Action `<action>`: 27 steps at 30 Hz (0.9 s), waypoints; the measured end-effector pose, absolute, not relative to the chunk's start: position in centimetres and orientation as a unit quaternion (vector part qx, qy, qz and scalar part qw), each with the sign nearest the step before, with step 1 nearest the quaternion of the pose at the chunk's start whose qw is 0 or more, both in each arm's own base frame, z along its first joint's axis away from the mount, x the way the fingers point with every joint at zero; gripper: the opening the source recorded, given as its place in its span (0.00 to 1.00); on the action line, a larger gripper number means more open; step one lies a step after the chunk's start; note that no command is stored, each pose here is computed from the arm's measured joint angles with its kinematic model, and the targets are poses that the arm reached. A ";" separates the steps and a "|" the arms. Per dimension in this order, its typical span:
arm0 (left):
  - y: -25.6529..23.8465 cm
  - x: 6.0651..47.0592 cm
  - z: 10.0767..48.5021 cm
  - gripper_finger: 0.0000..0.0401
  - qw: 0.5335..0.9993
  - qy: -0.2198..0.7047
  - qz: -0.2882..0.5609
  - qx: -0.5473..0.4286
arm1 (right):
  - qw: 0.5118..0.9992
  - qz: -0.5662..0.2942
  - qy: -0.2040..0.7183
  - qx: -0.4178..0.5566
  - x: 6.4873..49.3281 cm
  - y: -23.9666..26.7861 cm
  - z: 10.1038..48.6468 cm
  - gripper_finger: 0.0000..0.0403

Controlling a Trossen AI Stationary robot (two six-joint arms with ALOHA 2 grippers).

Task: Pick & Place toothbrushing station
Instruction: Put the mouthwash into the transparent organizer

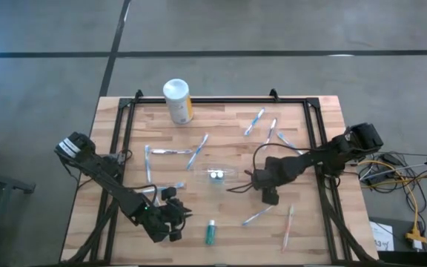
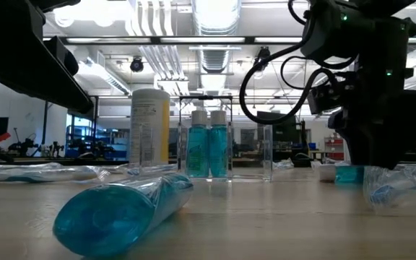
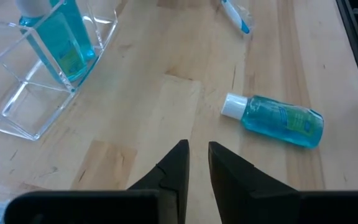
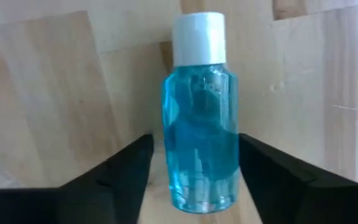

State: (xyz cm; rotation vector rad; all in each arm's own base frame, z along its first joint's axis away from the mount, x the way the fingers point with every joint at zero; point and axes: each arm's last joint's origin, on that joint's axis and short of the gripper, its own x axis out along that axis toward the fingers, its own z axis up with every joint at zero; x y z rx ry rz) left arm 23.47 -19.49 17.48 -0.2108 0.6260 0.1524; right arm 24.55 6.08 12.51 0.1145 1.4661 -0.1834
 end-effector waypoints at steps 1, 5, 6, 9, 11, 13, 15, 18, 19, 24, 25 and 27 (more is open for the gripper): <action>-19.5 23.5 17.5 0.16 0.943 0.307 0.075 -0.104 | 0.739 -0.082 0.666 0.053 24.5 6.1 12.6 0.51; -19.5 23.5 17.5 0.16 0.943 0.306 0.075 -0.106 | 0.746 -0.079 0.659 0.056 24.4 6.1 13.0 0.33; -19.5 23.5 17.5 0.16 0.943 0.306 0.075 -0.106 | 0.747 -0.079 0.657 0.055 24.4 6.1 13.2 0.29; -19.5 23.5 17.5 0.16 0.943 0.306 0.075 -0.107 | 0.754 -0.077 0.650 0.057 24.3 6.1 13.6 0.20; -19.5 23.5 17.5 0.16 0.943 0.305 0.076 -0.107 | 0.759 -0.082 0.644 0.055 24.2 6.0 13.9 0.18; -19.5 23.5 17.5 0.16 0.944 0.304 0.077 -0.105 | 0.762 -0.091 0.639 0.050 24.1 5.9 14.2 0.18; -19.5 23.5 17.5 0.16 0.944 0.302 0.079 -0.105 | 0.770 -0.097 0.629 0.047 24.0 5.8 14.6 0.18; -19.4 23.5 17.6 0.16 0.948 0.293 0.088 -0.092 | 0.785 -0.093 0.610 0.054 23.9 5.8 15.5 0.19; -19.5 23.5 17.6 0.16 0.949 0.289 0.091 -0.085 | 0.790 -0.091 0.604 0.056 23.9 5.8 15.8 0.19; -19.6 23.6 18.2 0.16 0.964 0.235 0.116 -0.031 | 0.834 -0.062 0.544 0.067 23.6 6.3 18.2 0.19; -19.7 23.7 18.5 0.16 0.967 0.224 0.116 -0.021 | 0.846 -0.051 0.527 0.068 23.6 6.5 18.8 0.19; -19.9 23.9 19.0 0.16 0.973 0.199 0.117 0.001 | 0.875 -0.025 0.479 0.070 23.6 6.9 20.4 0.19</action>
